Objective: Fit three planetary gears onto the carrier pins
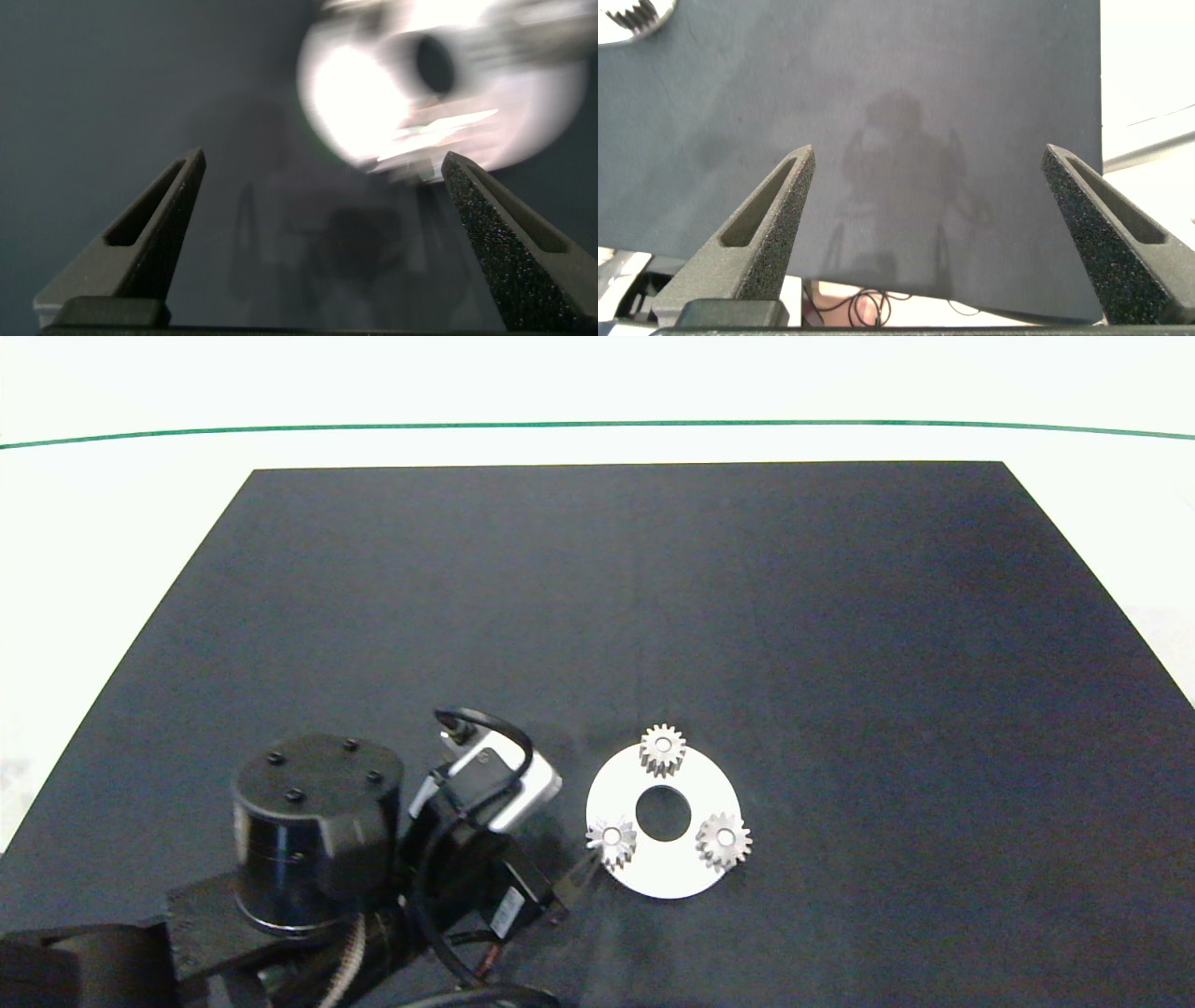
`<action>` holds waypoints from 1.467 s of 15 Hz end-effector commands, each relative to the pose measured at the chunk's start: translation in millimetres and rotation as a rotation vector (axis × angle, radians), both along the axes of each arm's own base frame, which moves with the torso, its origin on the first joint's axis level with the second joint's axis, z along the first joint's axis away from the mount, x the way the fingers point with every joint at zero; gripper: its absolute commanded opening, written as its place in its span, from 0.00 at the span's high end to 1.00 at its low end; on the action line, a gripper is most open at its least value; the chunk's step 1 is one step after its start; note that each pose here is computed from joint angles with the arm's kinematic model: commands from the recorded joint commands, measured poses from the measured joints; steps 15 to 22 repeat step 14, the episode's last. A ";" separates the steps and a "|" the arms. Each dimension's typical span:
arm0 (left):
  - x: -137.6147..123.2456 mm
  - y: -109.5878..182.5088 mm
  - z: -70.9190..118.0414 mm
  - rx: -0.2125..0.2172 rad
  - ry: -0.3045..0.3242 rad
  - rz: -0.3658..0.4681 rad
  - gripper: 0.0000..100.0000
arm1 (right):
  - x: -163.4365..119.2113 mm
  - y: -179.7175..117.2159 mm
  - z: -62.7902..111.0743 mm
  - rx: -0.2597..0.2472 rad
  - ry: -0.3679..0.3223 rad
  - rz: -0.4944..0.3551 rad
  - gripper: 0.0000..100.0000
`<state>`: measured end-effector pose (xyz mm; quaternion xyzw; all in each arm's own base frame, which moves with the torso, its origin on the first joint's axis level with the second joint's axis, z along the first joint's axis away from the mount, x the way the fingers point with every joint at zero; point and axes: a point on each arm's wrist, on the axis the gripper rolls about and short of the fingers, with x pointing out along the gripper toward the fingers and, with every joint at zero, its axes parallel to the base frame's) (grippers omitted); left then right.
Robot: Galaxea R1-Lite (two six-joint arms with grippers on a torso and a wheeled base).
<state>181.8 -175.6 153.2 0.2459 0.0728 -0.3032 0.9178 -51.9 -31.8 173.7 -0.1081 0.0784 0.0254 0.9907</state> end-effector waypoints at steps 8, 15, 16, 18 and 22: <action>-112.4 168.9 49.4 -0.083 -0.111 0.623 0.00 | -2.5 8.4 29.6 -0.078 -0.033 -0.135 0.00; -204.7 179.6 34.6 -0.140 -0.292 0.787 0.00 | -32.7 22.0 39.3 -0.052 -0.158 -0.390 0.00; -204.7 179.6 34.6 -0.140 -0.292 0.787 0.00 | -32.7 22.0 39.3 -0.052 -0.158 -0.390 0.00; -204.7 179.6 34.6 -0.140 -0.292 0.787 0.00 | -32.7 22.0 39.3 -0.052 -0.158 -0.390 0.00; -204.7 179.6 34.6 -0.140 -0.292 0.787 0.00 | -32.7 22.0 39.3 -0.052 -0.158 -0.390 0.00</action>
